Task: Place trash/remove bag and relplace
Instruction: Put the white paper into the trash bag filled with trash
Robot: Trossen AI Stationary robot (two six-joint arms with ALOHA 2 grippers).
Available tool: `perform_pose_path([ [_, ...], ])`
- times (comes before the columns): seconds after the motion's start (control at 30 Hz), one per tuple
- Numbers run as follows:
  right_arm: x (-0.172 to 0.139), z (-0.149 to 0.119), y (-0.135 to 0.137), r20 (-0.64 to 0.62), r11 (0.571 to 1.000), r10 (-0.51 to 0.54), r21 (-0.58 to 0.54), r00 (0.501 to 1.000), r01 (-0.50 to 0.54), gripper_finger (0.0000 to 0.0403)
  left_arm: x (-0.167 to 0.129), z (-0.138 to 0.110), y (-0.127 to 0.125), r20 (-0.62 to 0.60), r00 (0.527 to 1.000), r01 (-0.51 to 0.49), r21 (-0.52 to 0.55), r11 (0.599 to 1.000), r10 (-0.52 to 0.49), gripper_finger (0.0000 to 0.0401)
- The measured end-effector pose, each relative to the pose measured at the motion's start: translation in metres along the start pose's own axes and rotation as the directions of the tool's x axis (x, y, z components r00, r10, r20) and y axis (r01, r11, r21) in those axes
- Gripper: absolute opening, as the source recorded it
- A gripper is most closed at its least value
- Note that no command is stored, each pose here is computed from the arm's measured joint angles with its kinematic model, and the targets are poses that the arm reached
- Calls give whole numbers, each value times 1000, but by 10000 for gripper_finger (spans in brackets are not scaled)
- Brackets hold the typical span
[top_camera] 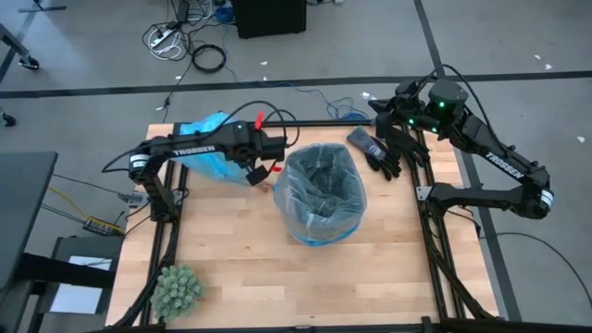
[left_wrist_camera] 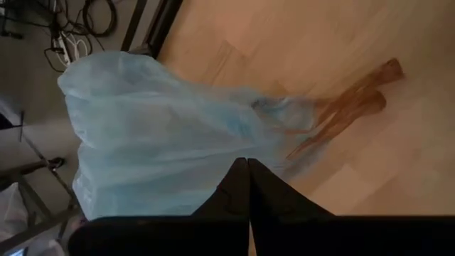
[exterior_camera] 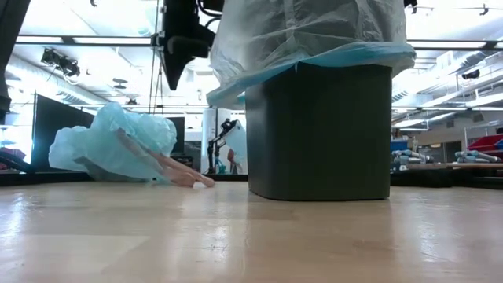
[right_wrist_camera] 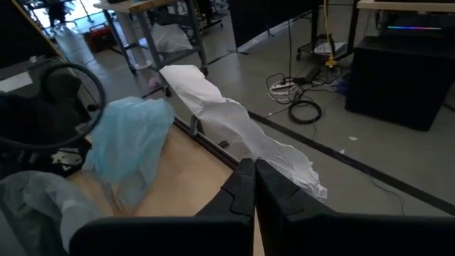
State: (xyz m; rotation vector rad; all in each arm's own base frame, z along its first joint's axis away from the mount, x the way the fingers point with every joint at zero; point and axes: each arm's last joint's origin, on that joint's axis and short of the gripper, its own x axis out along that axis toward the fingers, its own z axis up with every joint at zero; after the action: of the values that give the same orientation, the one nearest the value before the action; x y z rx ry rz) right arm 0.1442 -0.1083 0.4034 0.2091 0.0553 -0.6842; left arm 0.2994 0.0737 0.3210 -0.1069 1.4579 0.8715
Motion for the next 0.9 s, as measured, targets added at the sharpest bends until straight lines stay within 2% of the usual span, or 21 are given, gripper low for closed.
perform_pose_path([
  [0.13,0,0,1,-5,1000,12,0,1000,-12,0,6,-1,-2,-13,1000,-7,33,999,7,1],
  [0.27,-2,-2,1,-21,1000,16,-1,1000,-16,0,29,-3,-10,-45,999,-19,35,999,21,23],
  [0.37,-2,-3,0,-33,1000,14,-6,999,-14,0,49,-6,-16,-81,997,9,7,1000,-9,68],
  [0.47,-2,-4,0,-45,1000,12,-11,999,-12,0,66,-10,-22,-115,992,51,-1,999,-51,132],
  [0.67,-3,-4,0,-44,1000,12,-11,999,-12,0,94,-23,-31,-146,989,17,23,1000,-13,260],
  [0.77,-3,-4,0,-45,1000,12,-11,999,-12,0,109,-32,-36,-169,985,16,23,1000,-12,293],
  [0.9,-3,-4,0,-47,1000,11,-10,999,-11,0,120,-41,-39,-202,979,-7,3,1000,8,298],
])
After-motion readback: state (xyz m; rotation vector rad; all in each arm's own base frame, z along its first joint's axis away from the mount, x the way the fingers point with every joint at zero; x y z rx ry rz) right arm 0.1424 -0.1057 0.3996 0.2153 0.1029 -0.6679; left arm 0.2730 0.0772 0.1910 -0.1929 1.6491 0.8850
